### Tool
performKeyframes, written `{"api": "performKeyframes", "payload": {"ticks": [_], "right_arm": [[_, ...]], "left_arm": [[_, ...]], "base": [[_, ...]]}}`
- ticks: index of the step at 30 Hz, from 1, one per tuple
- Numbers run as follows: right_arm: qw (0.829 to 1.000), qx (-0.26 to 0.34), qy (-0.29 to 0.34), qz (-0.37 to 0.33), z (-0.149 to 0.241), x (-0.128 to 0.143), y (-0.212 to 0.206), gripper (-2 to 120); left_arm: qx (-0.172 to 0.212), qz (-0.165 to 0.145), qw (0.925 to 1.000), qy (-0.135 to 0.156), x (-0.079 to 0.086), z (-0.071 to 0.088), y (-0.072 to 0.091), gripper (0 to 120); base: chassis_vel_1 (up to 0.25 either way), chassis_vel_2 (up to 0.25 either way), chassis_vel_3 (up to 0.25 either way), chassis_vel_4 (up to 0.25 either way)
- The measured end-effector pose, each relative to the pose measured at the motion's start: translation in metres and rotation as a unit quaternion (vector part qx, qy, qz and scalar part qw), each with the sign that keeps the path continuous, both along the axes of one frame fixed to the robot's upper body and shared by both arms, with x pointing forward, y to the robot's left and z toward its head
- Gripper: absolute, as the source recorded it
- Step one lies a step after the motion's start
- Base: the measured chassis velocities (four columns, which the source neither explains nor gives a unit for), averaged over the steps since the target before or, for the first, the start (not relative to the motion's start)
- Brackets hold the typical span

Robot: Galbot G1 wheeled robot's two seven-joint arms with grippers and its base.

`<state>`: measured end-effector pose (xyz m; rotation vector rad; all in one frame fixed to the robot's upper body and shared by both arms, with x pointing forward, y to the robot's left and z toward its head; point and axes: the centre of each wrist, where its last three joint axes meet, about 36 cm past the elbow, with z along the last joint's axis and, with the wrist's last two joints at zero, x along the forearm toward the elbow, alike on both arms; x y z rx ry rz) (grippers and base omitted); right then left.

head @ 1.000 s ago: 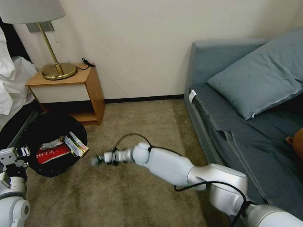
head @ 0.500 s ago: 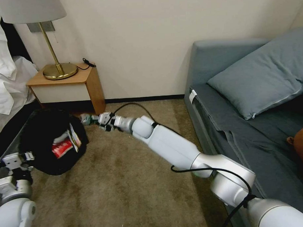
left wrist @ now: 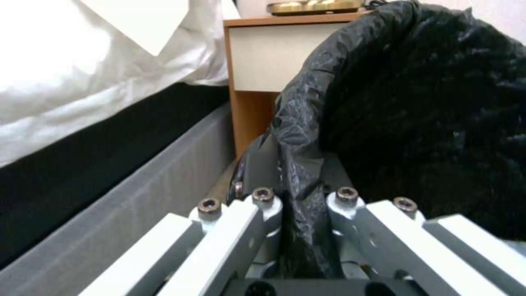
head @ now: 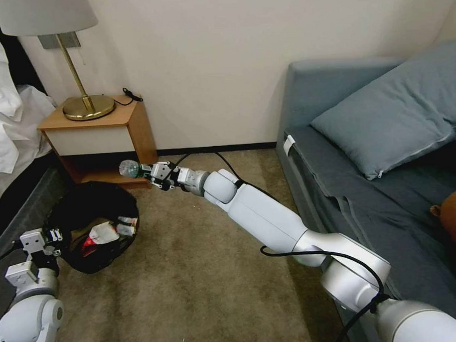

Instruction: Pick up the trash bin, then pick up the garbage on the floor and place it into the trash bin.

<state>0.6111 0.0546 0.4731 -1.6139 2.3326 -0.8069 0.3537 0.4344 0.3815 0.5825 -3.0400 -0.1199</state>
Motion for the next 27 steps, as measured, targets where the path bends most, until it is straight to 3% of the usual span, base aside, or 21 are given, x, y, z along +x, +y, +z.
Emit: {"api": "performKeyframes", "payload": {"ticks": [7,15,17,19,27], "right_arm": [[0.997,0.035,0.049,0.048,0.006,-0.039,0.051,17],[0.997,0.007,0.074,-0.001,-0.044,-0.040,0.051,17],[0.997,0.005,0.081,-0.011,-0.056,-0.045,0.051,21],[0.995,-0.003,0.091,-0.030,-0.076,-0.051,0.047,33],[0.995,0.009,0.087,-0.044,-0.076,-0.053,0.049,59]], "left_arm": [[-0.015,-0.001,0.9999,-0.002,0.008,-0.007,-0.010,3],[-0.022,-0.011,0.9996,-0.014,-0.004,0.004,-0.020,3],[-0.023,-0.013,0.9995,-0.016,-0.006,0.005,-0.021,3],[-0.029,-0.009,0.9994,-0.017,-0.008,0.005,-0.022,3],[-0.040,-0.013,0.9990,-0.014,-0.009,-0.002,-0.031,3]], "base": [[0.000,0.000,0.000,0.000],[0.000,0.000,0.000,0.000],[0.000,0.000,0.000,0.000],[0.000,0.000,0.000,0.000],[0.000,0.000,0.000,0.000]]}}
